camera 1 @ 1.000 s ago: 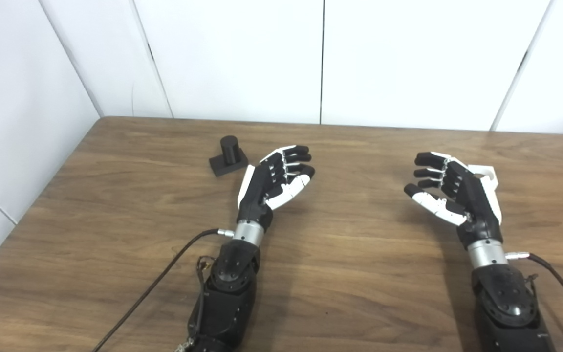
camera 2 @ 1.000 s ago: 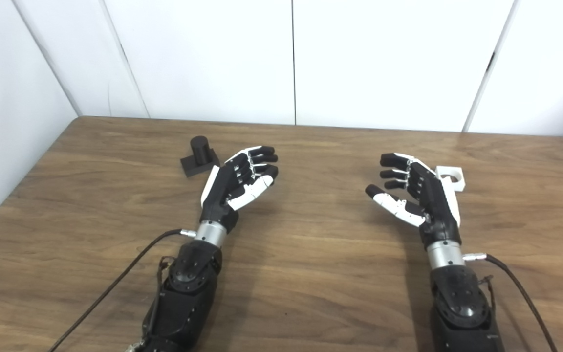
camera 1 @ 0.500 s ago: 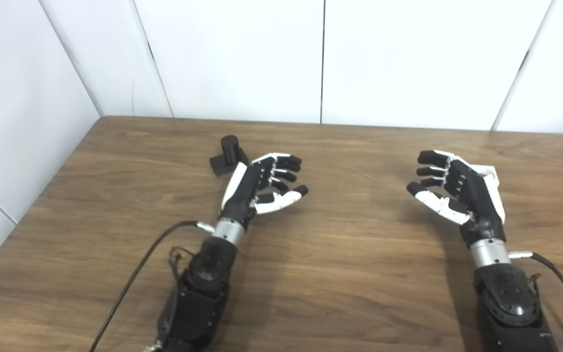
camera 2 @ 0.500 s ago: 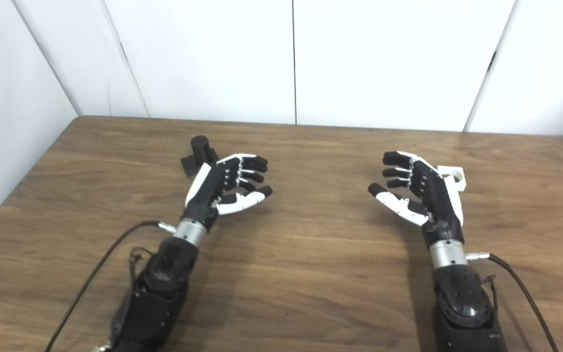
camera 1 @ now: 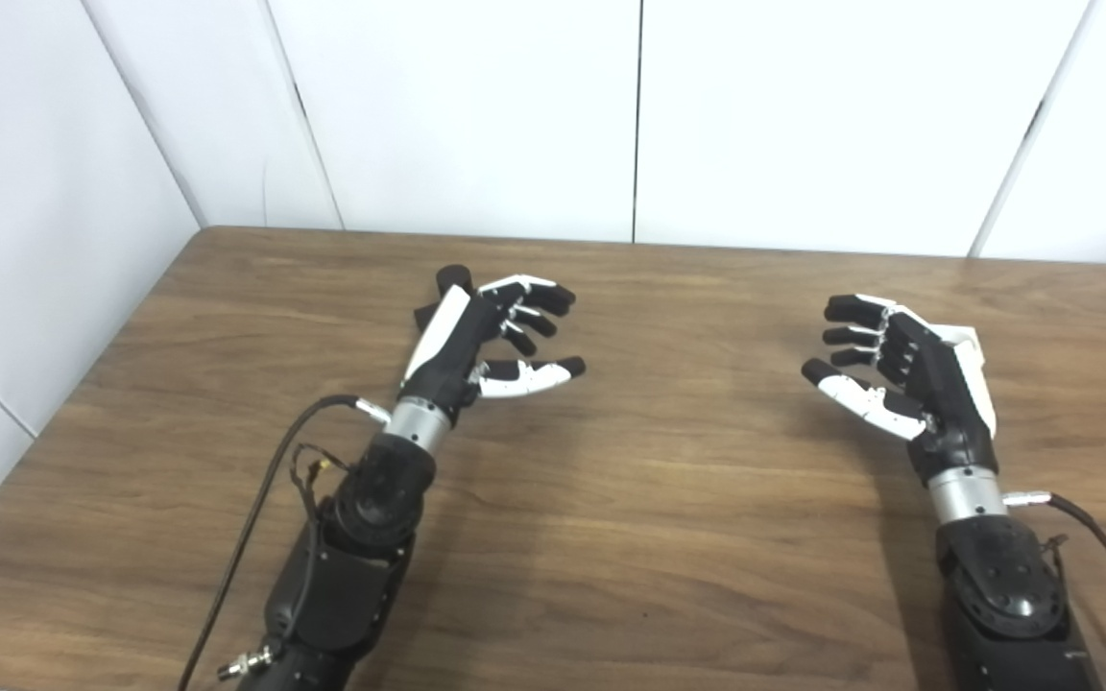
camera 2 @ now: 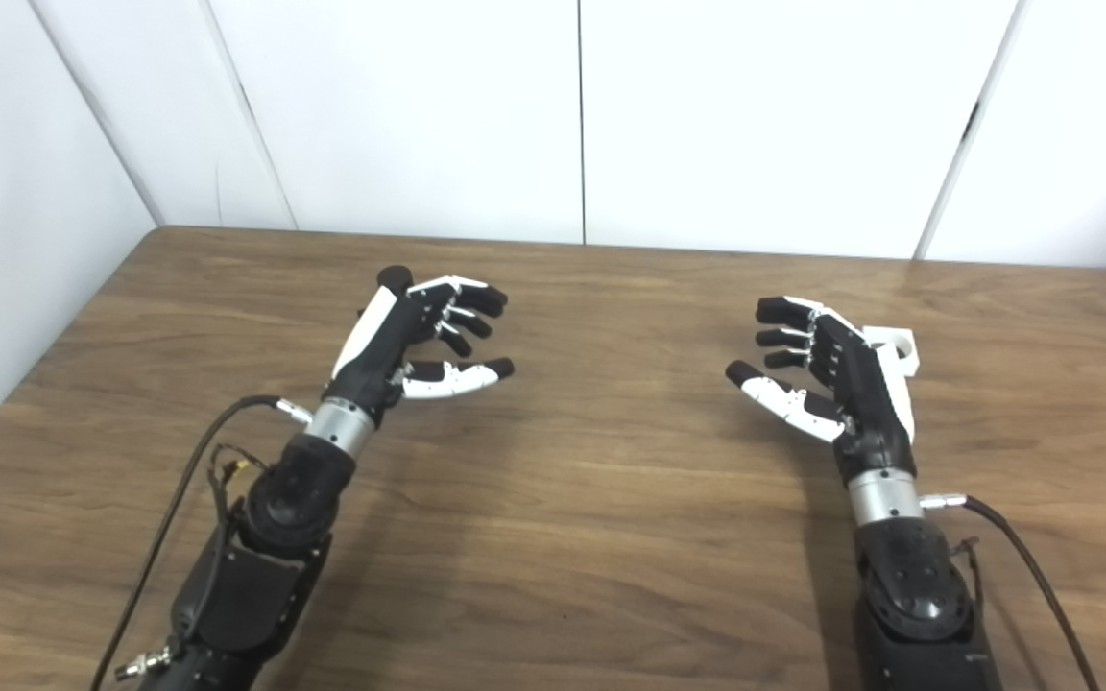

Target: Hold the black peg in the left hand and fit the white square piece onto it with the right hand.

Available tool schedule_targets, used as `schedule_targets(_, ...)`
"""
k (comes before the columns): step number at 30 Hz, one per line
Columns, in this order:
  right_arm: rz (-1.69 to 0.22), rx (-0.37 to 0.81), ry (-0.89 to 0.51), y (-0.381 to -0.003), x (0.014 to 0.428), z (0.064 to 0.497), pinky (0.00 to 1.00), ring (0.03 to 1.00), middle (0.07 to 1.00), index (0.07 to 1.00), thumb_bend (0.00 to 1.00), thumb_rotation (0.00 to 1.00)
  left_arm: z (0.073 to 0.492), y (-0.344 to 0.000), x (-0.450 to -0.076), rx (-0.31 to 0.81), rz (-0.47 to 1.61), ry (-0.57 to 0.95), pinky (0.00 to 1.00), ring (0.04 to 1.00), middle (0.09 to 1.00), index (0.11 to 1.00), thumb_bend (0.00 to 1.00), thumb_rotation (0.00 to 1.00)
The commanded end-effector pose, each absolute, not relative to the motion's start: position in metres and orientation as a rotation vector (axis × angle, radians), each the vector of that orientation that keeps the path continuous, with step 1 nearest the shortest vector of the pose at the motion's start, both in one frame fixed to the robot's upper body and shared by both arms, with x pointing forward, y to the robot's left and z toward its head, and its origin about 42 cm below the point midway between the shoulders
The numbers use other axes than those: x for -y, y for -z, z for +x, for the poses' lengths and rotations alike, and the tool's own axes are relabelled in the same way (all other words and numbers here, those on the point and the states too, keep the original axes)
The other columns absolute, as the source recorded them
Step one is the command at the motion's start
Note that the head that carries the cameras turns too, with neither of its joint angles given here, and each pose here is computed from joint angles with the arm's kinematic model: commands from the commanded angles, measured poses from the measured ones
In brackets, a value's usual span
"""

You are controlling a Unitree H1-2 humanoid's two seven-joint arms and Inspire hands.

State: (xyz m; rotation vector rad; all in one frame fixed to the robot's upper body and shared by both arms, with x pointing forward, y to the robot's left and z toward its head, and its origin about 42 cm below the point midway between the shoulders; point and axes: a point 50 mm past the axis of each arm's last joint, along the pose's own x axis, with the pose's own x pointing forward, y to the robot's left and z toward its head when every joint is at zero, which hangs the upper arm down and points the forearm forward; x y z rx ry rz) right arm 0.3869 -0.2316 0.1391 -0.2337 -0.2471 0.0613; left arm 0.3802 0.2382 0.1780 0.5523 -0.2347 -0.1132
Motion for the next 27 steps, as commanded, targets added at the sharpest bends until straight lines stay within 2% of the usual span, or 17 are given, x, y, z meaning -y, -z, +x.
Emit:
schedule_targets(1, -0.269, 0.276, -0.061, -0.143, 0.242, 0.39, 0.59, 0.677, 0.725, 0.698, 0.68, 0.25, 0.393, -0.215, -0.244, 0.349, 0.6, 0.075, 0.49, 0.605, 0.682, 0.649, 0.63, 0.0)
schedule_targets(10, -0.256, 0.273, -0.068, -0.142, 0.241, 0.392, 0.6, 0.675, 0.726, 0.698, 0.69, 0.27, 0.398, -0.25, -0.263, 0.431, 0.921, 0.048, 0.49, 0.595, 0.658, 0.637, 0.64, 0.06)
schedule_targets(15, -0.262, 0.265, -0.059, -0.142, 0.242, 0.392, 0.6, 0.676, 0.725, 0.697, 0.69, 0.26, 0.401, -0.265, -0.272, 0.397, 1.036, 0.002, 0.49, 0.652, 0.717, 0.648, 0.64, 0.11)
schedule_targets(21, -0.261, 0.266, -0.061, -0.141, 0.243, 0.392, 0.6, 0.672, 0.727, 0.697, 0.69, 0.27, 0.41, -0.268, -0.284, 0.374, 1.128, -0.039, 0.53, 0.677, 0.736, 0.664, 0.64, 0.2)
schedule_targets(27, -0.264, 0.269, -0.058, -0.142, 0.244, 0.392, 0.6, 0.668, 0.723, 0.694, 0.69, 0.27, 0.419, -0.27, -0.292, 0.348, 1.18, -0.061, 0.55, 0.707, 0.752, 0.678, 0.64, 0.23)
